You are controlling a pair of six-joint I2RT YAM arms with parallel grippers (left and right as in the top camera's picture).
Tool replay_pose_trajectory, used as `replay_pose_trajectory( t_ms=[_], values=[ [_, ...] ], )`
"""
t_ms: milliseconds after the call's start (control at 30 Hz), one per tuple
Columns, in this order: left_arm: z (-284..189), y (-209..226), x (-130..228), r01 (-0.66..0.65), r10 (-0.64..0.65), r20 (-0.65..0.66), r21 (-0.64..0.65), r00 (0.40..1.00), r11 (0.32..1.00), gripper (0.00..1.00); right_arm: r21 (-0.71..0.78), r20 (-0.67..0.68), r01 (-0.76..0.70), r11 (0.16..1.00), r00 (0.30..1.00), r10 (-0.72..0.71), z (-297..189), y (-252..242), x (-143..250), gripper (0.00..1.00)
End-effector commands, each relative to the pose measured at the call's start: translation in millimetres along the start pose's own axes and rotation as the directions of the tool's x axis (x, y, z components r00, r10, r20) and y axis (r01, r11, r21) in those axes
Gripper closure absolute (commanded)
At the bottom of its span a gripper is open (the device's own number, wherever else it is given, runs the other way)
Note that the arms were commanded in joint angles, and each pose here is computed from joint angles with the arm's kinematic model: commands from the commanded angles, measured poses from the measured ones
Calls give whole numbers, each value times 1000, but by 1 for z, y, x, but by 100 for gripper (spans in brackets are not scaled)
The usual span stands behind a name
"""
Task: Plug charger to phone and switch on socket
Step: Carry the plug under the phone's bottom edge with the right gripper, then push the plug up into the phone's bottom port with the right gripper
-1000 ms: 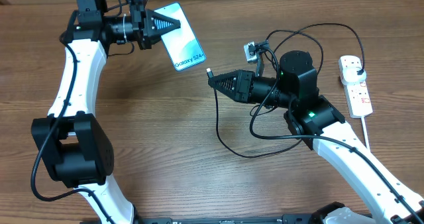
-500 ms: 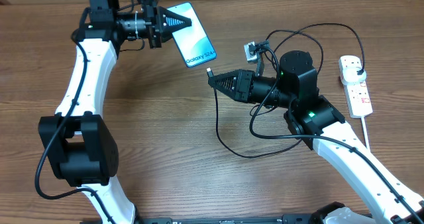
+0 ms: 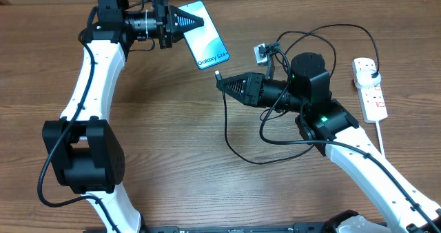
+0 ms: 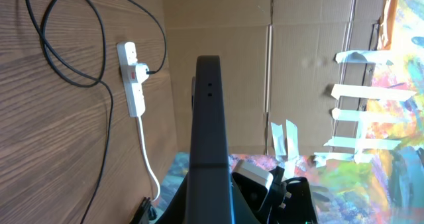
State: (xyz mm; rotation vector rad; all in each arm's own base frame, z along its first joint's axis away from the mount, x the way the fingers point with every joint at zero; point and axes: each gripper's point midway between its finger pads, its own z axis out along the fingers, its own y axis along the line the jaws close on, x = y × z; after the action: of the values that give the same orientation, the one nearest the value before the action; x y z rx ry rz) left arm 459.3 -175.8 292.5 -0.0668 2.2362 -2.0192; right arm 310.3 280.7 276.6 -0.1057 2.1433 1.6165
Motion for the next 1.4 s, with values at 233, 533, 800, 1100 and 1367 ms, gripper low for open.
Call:
replay_pose_trajectory(
  t_ms=[233,533,800,1100,1367],
  values=[
    [5,-16,18,-12,20,-104,76,994,997,96,-2,4,3,1000,1000,-3,1,1,1,96],
    [9,-17,20,-19,28,-113,78,993,997,96,-3,2,3,1000,1000,-3,1,1,1,96],
    [9,-17,20,-33,42,-112,79,993,996,96,-20,6,19,1000,1000,-19,1,5,-1,96],
    [9,-19,21,-32,43,-122,87,992,996,96,-22,9,22,1000,1000,-21,1,6,-1,96],
    [9,-22,26,-34,49,-148,108,988,994,96,-25,13,26,999,1000,-26,1,7,-2,96]
  ],
)
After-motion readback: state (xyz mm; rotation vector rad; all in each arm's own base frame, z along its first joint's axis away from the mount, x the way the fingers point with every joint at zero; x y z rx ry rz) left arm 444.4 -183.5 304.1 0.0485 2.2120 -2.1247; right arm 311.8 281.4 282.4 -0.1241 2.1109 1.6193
